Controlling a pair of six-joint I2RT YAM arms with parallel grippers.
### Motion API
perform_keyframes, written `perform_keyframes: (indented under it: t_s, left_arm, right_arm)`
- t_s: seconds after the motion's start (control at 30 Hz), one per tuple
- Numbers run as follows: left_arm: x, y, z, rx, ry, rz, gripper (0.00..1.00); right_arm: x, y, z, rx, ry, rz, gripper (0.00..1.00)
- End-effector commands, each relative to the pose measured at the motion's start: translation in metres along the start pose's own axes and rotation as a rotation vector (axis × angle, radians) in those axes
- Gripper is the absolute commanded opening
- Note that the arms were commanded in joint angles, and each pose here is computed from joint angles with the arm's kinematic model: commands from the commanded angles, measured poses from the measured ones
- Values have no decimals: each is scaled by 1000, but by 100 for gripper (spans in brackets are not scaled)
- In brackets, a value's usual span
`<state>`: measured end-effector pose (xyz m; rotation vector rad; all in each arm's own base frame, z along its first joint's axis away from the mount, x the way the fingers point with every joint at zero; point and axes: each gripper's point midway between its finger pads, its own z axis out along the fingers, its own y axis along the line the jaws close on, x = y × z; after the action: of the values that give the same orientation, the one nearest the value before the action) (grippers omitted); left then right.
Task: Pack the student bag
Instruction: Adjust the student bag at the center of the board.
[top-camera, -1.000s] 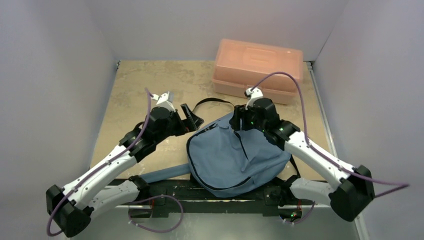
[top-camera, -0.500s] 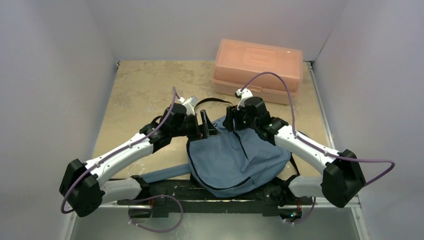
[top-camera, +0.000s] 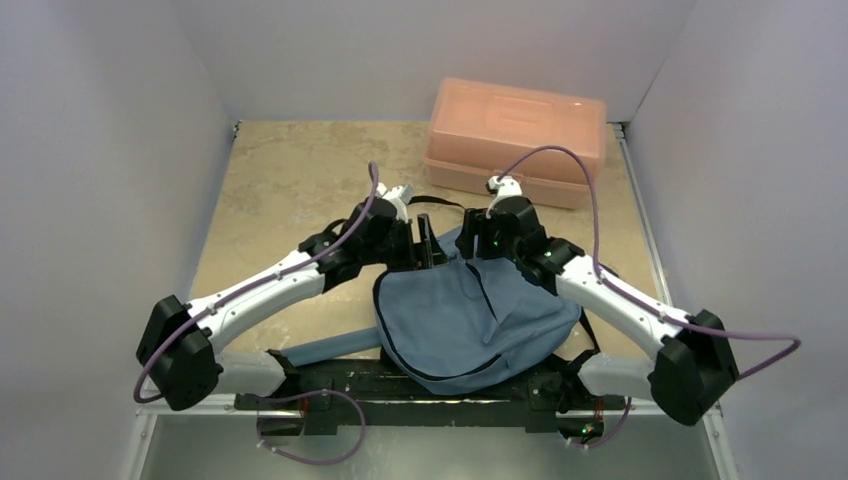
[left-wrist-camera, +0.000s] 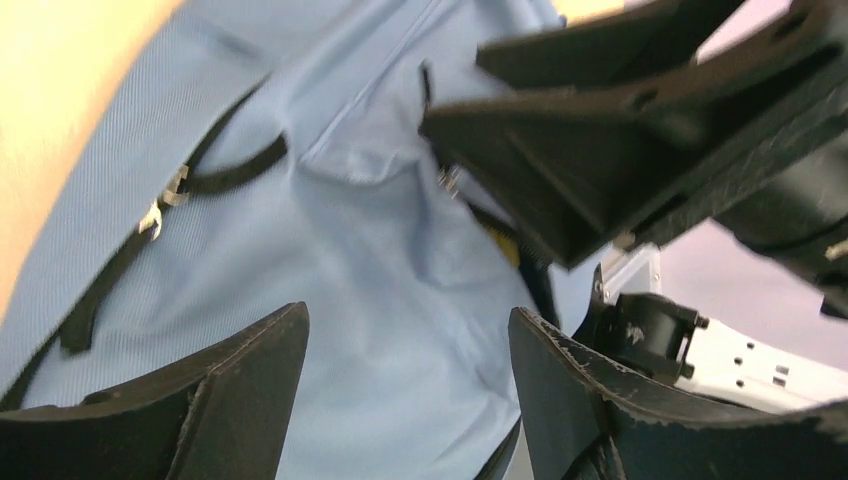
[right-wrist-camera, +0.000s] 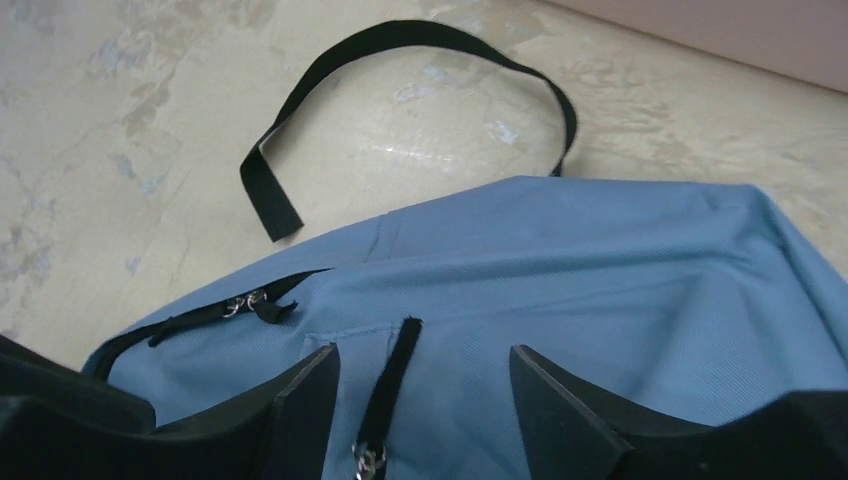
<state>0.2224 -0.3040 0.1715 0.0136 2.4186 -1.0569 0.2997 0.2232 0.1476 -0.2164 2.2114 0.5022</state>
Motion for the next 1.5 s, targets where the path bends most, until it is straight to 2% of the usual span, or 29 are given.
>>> perform_keyframes:
  t_s: [0.0, 0.1, 0.23, 0.33, 0.43, 0.47, 0.5, 0.53, 0.6, 0.63, 0.73, 0.87, 0.93, 1.0, 1.03, 1.17, 1.2, 1.27, 1.37, 1.47]
  left_arm:
    - [-53, -31, -1, -14, -143, 174, 73]
    - [-63, -46, 16, 24, -129, 218, 73]
    - [-62, -49, 39, 11, -45, 263, 67]
    - [-53, -50, 45, 20, -9, 330, 72]
    - [-41, -37, 50, 13, 27, 425, 74]
    - [-37, -31, 53, 11, 41, 457, 74]
    - [-33, -26, 55, 7, 61, 488, 74]
    - [-28, -19, 57, -6, 85, 516, 73]
    - [-19, -9, 62, -4, 132, 558, 70]
    - [-15, -7, 64, 2, 147, 569, 68]
    - [-10, 3, 69, -12, 161, 577, 60]
    - [-6, 13, 77, -20, 161, 596, 59]
    - [-8, 19, 82, -42, 148, 614, 53]
    - [-16, 24, 85, -61, 108, 638, 40]
    - [-17, 24, 84, -54, 92, 649, 30]
    - [-26, 15, 77, -8, -8, 687, 3]
    - [-27, 13, 76, 6, -25, 691, 0]
    - [-28, 8, 72, 27, -31, 668, 0]
    - [-22, -3, 62, 63, 10, 571, 0]
    - [-13, -22, 50, 159, 53, 442, 0]
  right_arm:
    - [-13, -23, -38, 134, -102, 161, 71]
    - [1, -31, -55, 151, -88, 188, 73]
    - [17, -43, -78, 202, -58, 223, 70]
    - [37, -48, -84, 216, -4, 236, 68]
    - [68, -46, -83, 206, 122, 253, 62]
    - [78, -42, -82, 187, 172, 248, 55]
    - [88, -40, -79, 179, 223, 240, 40]
    - [94, -40, -77, 175, 253, 233, 17]
    - [102, -38, -71, 174, 294, 231, 2]
    - [103, -39, -69, 177, 299, 228, 0]
    - [94, -39, -63, 182, 265, 211, 0]
    - [77, -31, -58, 126, 179, 218, 0]
    - [68, -26, -59, 99, 146, 216, 0]
    - [54, -24, -63, 90, 105, 206, 0]
    - [46, -21, -67, 77, 82, 199, 5]
    - [16, -10, -80, 32, 19, 159, 23]
    - [9, -2, -80, -3, 8, 156, 27]
    - [0, 10, -79, -61, -12, 168, 35]
    - [-1, 25, -72, -129, 12, 197, 36]
    - [7, 31, -67, -164, 50, 175, 43]
